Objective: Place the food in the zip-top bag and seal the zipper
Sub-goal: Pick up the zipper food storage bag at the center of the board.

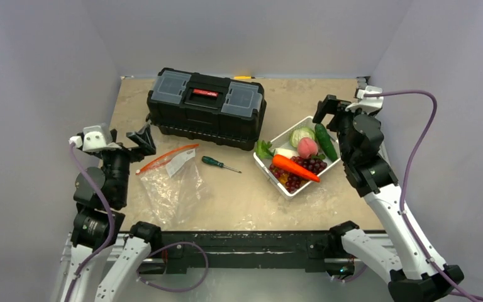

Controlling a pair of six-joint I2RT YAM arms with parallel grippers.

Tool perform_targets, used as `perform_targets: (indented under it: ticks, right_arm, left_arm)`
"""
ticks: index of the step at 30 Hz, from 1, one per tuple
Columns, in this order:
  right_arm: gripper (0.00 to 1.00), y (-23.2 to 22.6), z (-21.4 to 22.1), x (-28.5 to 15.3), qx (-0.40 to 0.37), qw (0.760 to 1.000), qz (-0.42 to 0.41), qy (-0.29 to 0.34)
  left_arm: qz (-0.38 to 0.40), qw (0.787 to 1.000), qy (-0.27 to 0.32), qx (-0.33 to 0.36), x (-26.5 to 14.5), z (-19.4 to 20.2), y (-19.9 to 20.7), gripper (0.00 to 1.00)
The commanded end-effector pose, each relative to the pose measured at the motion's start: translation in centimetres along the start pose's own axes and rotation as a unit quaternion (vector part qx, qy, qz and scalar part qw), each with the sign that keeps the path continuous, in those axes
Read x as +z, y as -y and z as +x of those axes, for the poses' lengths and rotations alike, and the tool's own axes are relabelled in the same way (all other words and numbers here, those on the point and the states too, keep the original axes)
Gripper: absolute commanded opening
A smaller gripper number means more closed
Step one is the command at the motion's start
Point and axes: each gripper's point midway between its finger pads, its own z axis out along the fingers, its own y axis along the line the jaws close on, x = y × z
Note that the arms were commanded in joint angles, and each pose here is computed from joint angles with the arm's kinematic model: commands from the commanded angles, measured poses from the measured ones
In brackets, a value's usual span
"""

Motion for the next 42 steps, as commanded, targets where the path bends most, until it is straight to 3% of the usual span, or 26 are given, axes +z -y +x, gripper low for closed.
perform_targets:
  ticks: [1,5,7,12,22,33,37,42]
  right_arm:
    - [0.99,-1.1,0.5,-0.9,0.033,0.999,-0.034,-0.012]
    - [0.99,-6.9,2.1,-2.5,0.071,0.977,-0.193,-0.059]
    - [0.99,-8.4,3.7,-2.9,0.106,0.964,-0.226,-0.092]
    - [0.99,-13.5,8.3,-5.1,0.17,0.905,-0.352,-0.169]
    - [0.99,-21.8,16.9,-10.8,0.174,0.874,-0.389,-0.234]
    - [0.99,-32.9,24.0,-13.3,0.101,0.871,-0.403,-0.263]
    - [0.99,-35.1,25.7,-12.6,0.058,0.896,-0.367,-0.241]
    - [0.99,-37.1,28.0,-11.5,0.031,0.911,-0.346,-0.224]
  left_arm:
    - [-0.074,0.993,-0.081,-0.035,-3.4,1.6,-2.8,1.0]
    - [-0.085,0.982,-0.164,-0.051,-6.0,5.6,-3.4,1.0]
    - [-0.089,0.975,-0.194,-0.058,-7.3,7.4,-3.6,1.0]
    - [-0.057,0.962,-0.251,-0.088,-9.7,10.6,-2.6,1.0]
    - [0.006,0.942,-0.327,-0.079,-10.3,13.9,-0.3,1.0]
    - [0.012,0.945,-0.317,-0.081,-9.5,14.8,0.0,0.96]
    - [0.007,0.951,-0.298,-0.083,-9.5,14.2,-0.4,0.96]
    - [0.005,0.954,-0.288,-0.088,-9.6,14.0,-0.6,0.96]
